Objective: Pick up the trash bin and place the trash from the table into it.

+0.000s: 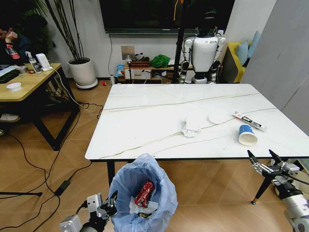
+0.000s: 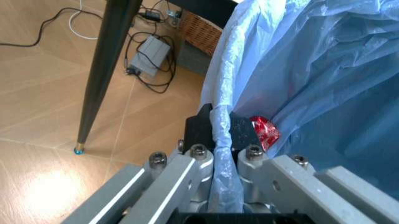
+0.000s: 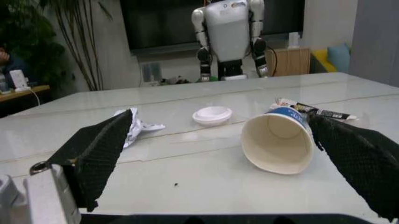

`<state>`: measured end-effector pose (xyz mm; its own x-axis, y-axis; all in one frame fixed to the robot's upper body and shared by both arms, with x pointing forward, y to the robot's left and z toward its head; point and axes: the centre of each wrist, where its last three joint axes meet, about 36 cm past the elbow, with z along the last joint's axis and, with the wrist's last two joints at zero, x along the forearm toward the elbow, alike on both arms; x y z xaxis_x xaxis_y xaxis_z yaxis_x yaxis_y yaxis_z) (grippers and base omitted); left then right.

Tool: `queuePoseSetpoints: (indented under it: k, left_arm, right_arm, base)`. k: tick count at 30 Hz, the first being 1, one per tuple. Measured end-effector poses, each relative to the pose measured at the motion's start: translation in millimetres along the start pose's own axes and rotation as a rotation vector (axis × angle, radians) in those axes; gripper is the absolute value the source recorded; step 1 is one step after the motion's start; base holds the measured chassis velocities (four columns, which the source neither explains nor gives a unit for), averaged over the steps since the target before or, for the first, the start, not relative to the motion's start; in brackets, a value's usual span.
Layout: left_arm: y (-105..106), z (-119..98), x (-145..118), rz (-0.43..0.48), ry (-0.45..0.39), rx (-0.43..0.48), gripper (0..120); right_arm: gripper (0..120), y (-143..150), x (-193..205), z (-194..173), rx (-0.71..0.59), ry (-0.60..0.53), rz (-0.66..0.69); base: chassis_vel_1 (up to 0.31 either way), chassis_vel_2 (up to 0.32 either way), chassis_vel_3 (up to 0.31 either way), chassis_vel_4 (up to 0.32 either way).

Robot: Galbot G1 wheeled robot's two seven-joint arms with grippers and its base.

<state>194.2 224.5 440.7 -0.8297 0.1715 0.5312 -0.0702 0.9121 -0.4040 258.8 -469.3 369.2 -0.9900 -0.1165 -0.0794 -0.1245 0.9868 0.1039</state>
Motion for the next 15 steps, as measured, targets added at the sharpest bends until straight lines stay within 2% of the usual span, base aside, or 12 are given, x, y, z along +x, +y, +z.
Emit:
queuePoseSetpoints:
  k: [15]
  left_arm:
    - [-0.2,1.1,-0.8,0.0,0.003,0.003,0]
  right_arm:
    - [100,-0.3,-0.7,0.7,0.001,0.003,-0.002]
  base:
    - [-0.049,-0.045,0.039,0.047]
